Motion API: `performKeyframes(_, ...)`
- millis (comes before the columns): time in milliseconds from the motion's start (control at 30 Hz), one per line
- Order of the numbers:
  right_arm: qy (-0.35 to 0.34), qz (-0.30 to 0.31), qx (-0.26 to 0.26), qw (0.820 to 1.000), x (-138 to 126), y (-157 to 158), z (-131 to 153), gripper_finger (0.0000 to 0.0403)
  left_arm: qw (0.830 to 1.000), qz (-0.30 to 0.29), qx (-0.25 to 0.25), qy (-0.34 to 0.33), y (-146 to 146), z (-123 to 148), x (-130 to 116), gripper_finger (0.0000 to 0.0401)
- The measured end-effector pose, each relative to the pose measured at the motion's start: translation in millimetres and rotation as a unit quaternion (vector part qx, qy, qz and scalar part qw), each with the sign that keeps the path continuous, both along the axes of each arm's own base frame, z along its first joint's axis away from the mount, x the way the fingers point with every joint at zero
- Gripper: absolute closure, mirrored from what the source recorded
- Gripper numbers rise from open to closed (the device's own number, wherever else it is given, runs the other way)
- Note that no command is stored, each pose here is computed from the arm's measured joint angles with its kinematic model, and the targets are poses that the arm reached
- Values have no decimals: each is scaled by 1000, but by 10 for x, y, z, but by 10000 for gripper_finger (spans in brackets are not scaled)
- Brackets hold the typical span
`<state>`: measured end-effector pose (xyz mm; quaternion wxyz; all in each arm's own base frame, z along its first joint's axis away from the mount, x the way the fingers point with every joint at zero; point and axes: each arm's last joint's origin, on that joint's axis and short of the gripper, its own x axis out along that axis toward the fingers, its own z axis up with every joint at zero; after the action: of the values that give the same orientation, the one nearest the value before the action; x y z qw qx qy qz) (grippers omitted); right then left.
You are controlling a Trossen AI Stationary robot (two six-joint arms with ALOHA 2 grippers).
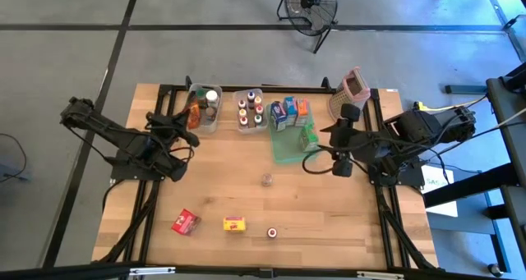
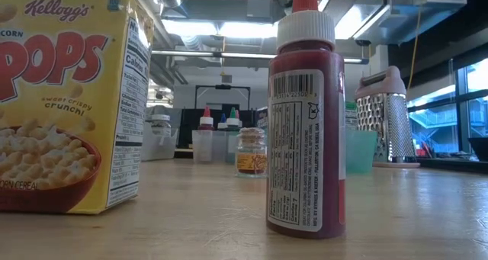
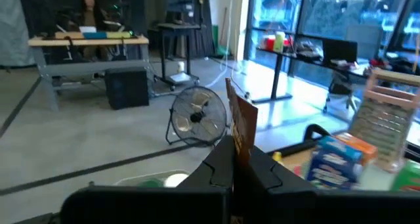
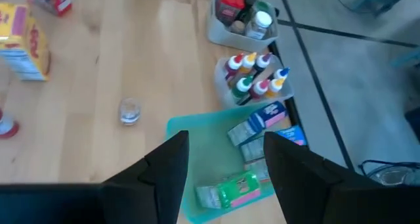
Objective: Pick & Place Kitchen Items
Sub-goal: Put the orange spice bag into the gray bin
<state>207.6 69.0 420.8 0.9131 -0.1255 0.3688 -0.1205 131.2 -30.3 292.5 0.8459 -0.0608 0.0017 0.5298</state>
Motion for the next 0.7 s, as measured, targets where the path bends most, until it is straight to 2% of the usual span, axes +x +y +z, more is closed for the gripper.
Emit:
performKeyframes(200,-4,-31,-9,999,65,-175,12,204,999,18,10,-39,152,-458,-267,400)
performKeyframes(400,-8,-25,-6,1000,147,-349,38,204,997,45,13,-57,244,-859,-358,400)
performKeyframes(700,-16,-6,17,1000,253,-567,51,204,992,110,15,-60,349,-1082,-277,400)
